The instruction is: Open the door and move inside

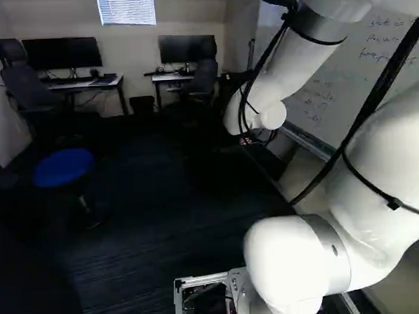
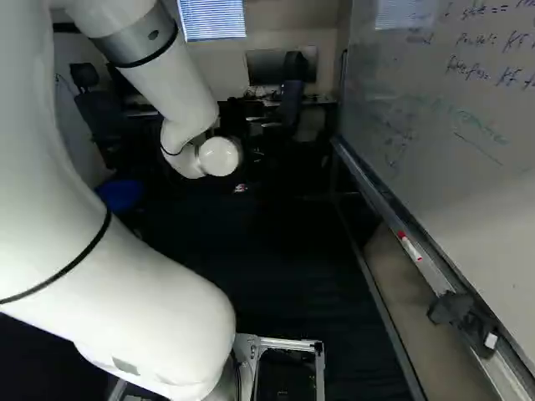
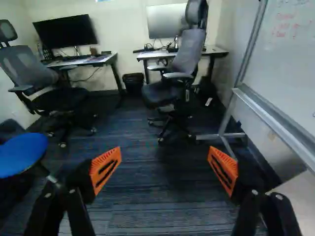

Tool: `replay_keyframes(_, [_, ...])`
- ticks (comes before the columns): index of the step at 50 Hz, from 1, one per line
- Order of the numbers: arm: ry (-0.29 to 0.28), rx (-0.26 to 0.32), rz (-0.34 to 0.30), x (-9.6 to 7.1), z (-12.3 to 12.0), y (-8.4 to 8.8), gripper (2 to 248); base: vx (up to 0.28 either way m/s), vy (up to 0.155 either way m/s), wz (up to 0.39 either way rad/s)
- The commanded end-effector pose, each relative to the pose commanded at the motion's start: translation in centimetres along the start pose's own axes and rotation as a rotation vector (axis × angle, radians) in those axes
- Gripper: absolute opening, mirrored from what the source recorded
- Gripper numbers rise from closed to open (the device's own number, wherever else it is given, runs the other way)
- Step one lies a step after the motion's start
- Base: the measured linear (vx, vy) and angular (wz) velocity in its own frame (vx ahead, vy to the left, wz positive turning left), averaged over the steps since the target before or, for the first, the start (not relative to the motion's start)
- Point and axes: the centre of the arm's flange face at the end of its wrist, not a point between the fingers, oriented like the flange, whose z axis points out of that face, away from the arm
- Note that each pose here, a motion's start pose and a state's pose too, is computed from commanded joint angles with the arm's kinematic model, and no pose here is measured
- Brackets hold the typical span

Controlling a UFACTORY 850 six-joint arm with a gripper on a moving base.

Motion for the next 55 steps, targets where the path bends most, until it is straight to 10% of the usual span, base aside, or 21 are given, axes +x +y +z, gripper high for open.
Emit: replay_keyframes(55, [0.0, 0.0, 0.0, 0.0, 0.0, 0.0, 247, 0.142, 0.017, 0.056])
